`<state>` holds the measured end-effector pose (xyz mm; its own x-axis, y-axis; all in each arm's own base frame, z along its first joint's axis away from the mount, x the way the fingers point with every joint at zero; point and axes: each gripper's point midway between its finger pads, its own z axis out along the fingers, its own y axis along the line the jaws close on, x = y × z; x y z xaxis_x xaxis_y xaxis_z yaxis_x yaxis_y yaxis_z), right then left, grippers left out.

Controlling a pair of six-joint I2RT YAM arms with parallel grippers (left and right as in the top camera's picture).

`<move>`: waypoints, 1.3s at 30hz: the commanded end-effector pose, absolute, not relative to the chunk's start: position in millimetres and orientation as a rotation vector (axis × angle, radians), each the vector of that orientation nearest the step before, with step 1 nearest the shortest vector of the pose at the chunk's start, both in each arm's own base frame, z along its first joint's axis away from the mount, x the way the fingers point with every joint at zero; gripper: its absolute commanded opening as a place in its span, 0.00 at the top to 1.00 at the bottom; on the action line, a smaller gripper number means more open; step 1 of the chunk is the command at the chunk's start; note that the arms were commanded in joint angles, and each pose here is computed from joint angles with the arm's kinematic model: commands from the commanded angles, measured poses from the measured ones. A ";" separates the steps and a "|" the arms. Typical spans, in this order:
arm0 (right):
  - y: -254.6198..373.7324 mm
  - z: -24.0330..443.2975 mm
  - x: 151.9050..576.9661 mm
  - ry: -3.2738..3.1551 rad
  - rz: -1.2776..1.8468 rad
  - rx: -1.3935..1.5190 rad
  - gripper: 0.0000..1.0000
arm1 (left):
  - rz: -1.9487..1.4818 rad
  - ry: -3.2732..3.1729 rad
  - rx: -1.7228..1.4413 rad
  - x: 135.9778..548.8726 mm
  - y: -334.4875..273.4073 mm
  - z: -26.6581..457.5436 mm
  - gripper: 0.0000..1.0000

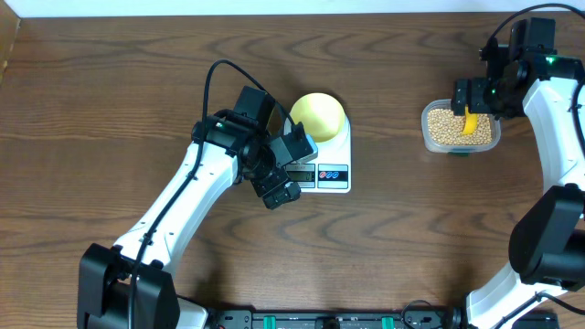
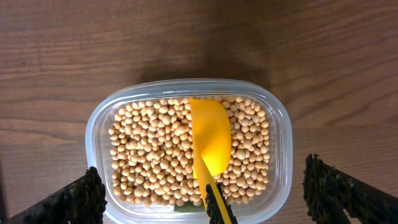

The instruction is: Scoop item into bowl and weigh 50g on scale

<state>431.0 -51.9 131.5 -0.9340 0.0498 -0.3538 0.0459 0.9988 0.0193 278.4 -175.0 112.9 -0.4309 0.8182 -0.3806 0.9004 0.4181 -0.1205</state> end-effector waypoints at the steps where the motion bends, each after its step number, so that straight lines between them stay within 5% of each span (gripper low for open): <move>1: -54.6 146.3 433.4 2.743 -0.005 0.058 0.01 | -0.468 2.414 1.504 277.1 -175.4 110.8 0.02; 39: -50.7 173.0 437.5 2.677 0.019 0.047 0.01 | -0.468 2.414 1.505 277.1 -175.4 110.8 0.02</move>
<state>432.7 -51.3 136.4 -0.9301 0.0492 -0.3641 0.0439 0.9988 0.0229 278.4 -175.0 112.9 -0.4309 0.8182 -0.3806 0.9004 0.4181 -0.1205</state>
